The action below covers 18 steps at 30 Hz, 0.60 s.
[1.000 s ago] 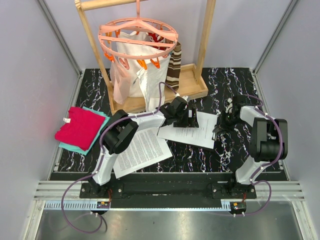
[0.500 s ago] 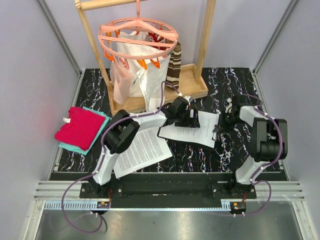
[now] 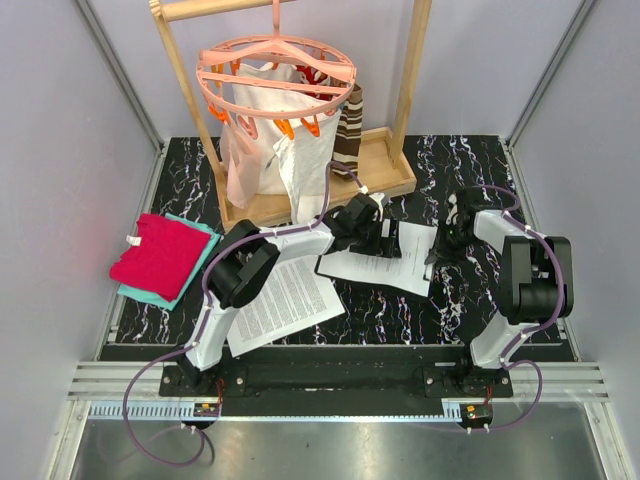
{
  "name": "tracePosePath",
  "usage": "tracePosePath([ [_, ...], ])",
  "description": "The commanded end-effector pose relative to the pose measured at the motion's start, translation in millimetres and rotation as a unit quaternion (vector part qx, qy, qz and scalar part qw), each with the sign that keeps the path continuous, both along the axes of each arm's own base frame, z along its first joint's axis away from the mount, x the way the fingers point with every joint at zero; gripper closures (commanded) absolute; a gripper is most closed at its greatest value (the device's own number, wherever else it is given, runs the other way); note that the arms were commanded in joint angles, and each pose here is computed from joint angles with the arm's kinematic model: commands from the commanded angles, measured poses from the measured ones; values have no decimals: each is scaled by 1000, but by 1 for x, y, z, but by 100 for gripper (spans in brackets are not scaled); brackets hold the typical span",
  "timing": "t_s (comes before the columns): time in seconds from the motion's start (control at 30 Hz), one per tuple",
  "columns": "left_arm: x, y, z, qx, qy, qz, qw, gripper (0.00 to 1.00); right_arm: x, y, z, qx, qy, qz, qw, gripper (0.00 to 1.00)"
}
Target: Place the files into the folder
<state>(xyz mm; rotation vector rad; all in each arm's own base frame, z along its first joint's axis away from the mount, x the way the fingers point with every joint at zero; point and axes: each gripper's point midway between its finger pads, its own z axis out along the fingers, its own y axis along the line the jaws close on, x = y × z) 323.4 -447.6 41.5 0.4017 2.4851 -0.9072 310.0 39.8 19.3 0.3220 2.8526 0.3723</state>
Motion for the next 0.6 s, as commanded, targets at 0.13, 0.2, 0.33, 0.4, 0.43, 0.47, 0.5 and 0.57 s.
tracePosePath([
  [0.13, -31, 6, -27, 40, 42, -35, 998, 1, 10, -8, 13, -34, -16, -5, 999, 46],
  [0.2, -33, -1, -19, 31, 37, -42, 998, 1, 10, -10, 14, -41, -19, -8, 999, 43],
  [0.33, -37, -13, 10, 5, 23, -50, 998, 1, 11, -15, 15, -54, -18, -13, 998, 39],
  [0.4, -37, -15, 27, -10, 18, -50, 999, 1, 9, -22, 13, -73, -11, -20, 997, 39],
  [0.43, -37, -15, 48, -24, 7, -50, 998, 1, 11, -27, 13, -87, -10, -24, 996, 38],
  [0.47, -37, -14, 57, -30, 0, -49, 998, 1, 11, -30, 13, -95, -7, -27, 995, 38],
  [0.5, -38, -13, 81, -45, -14, -49, 998, 1, 11, -33, 14, -105, -4, -30, 994, 38],
  [0.57, -40, -7, 99, -53, -25, -45, 997, 1, 12, -44, 16, -133, -5, -40, 990, 37],
])
